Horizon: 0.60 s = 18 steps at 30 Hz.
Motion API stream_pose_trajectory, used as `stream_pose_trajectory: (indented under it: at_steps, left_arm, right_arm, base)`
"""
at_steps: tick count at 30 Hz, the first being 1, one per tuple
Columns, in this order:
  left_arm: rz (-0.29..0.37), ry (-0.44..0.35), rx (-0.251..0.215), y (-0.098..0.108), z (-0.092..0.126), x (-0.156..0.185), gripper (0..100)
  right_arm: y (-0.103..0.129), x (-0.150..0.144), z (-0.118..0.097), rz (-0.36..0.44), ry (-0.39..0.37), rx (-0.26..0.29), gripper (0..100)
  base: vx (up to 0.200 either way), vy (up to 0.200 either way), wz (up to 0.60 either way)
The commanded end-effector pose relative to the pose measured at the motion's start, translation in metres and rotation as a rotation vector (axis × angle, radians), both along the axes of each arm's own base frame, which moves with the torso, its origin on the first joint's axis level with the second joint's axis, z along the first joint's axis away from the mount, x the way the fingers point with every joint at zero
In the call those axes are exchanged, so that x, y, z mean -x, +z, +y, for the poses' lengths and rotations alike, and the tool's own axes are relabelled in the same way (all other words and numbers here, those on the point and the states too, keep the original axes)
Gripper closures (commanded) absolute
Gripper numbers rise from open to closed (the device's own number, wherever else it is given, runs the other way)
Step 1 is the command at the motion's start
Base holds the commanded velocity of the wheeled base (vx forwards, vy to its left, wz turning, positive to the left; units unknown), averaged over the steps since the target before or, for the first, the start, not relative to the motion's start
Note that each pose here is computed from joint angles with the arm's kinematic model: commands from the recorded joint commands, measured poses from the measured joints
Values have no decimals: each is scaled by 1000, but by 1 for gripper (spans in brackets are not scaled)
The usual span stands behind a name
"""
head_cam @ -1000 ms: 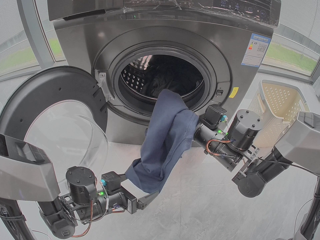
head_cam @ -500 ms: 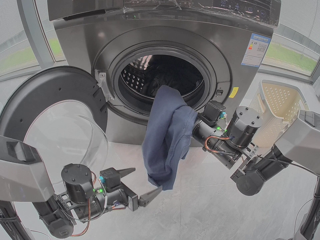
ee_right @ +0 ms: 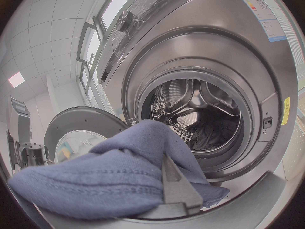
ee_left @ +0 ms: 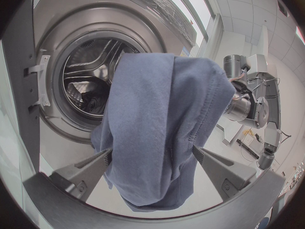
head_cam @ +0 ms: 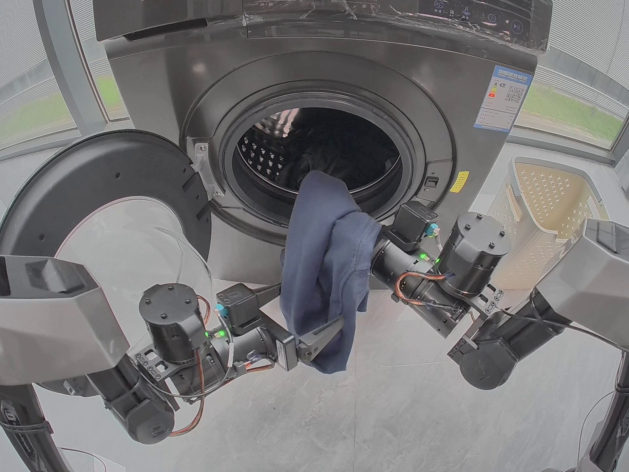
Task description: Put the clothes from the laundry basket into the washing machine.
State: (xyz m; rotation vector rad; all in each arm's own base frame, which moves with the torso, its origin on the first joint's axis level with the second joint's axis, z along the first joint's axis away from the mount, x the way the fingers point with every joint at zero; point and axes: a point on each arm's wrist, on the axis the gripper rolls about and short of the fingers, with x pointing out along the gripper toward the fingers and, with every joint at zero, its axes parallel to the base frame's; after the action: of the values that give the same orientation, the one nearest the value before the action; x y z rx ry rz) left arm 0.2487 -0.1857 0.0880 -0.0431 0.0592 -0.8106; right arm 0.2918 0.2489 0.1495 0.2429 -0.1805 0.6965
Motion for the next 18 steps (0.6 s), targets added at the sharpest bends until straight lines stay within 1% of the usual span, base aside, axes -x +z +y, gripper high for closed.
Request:
stream_pose_trajectory:
  at_steps: [1,7,10,11,18]
  left_arm:
    - [16,-7,-10,-16,-10,-16,0]
    - [6,20,-2,-30,-22,-42,0]
    - [0,34,1,-33,-22,-48,0]
    - [-16,59,14,-34,-21,-62,0]
    - [-35,114,25,-42,-13,-88,0]
  right_arm:
    - [-1,3,2,6,4,3,100]
    - [-2,11,9,10,27,4,100]
    - [-3,13,9,14,32,7,100]
    - [-5,18,12,21,46,14,100]
    - [-3,27,17,22,72,12,100]
  base:
    - [0,0,0]
    - [0,0,0]
    - [0,0,0]
    - [0,0,0]
    - [0,0,0]
